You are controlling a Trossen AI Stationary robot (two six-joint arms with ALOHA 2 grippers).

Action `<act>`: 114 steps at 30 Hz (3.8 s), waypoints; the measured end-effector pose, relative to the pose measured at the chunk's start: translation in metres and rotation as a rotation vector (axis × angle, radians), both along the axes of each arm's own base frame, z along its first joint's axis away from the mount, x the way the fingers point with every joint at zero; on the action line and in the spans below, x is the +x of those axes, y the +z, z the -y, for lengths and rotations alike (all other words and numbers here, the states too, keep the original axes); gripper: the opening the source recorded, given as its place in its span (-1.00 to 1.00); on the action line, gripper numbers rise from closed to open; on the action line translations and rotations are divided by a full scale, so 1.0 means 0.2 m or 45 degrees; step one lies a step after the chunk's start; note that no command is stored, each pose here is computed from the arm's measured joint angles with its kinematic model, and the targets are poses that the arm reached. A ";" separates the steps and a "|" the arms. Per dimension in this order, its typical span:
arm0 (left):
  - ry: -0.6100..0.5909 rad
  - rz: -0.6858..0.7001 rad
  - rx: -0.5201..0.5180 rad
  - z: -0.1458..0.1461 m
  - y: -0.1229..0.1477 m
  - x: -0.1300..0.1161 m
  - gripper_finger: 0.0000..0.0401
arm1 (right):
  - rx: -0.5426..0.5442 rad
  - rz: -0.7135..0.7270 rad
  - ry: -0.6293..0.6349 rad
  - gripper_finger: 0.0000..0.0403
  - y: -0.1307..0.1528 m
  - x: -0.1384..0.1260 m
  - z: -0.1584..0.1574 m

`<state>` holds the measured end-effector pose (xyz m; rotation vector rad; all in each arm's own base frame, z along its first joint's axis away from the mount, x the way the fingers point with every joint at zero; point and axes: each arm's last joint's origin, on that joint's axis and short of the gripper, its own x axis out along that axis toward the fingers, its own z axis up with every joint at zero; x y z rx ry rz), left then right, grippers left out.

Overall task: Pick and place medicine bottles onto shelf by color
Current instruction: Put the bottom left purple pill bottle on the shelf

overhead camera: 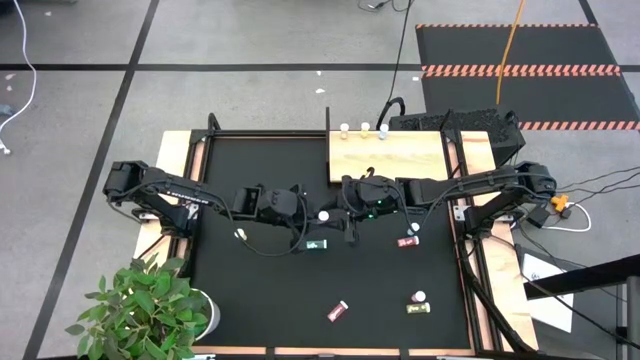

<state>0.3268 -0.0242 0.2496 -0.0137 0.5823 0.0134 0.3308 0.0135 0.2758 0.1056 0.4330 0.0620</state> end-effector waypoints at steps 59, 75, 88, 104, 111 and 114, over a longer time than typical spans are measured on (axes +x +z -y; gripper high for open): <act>0.636 0.055 -0.431 -0.24 0.09 -0.10 0.48 | -0.262 -0.216 -1.025 -0.38 -0.21 -0.98 1.09; 0.646 0.057 -0.419 -0.27 0.09 -0.10 0.24 | -0.168 -0.248 -1.090 -0.38 -0.50 -1.00 1.25; 0.643 0.056 -0.416 -0.27 0.09 -0.10 0.23 | -0.143 -0.247 -1.117 -0.38 -0.51 -1.02 1.26; 0.641 0.055 -0.414 -0.27 0.09 -0.10 0.23 | -0.059 -0.231 -1.159 -0.35 -0.51 -1.02 1.26; 0.640 0.054 -0.414 -0.27 0.09 -0.10 0.23 | -0.016 -0.244 -1.174 -0.18 -0.52 -1.02 1.25; 0.636 0.052 -0.416 -0.26 0.09 -0.10 0.23 | -0.015 -0.250 -1.172 -0.06 -0.53 -1.02 1.25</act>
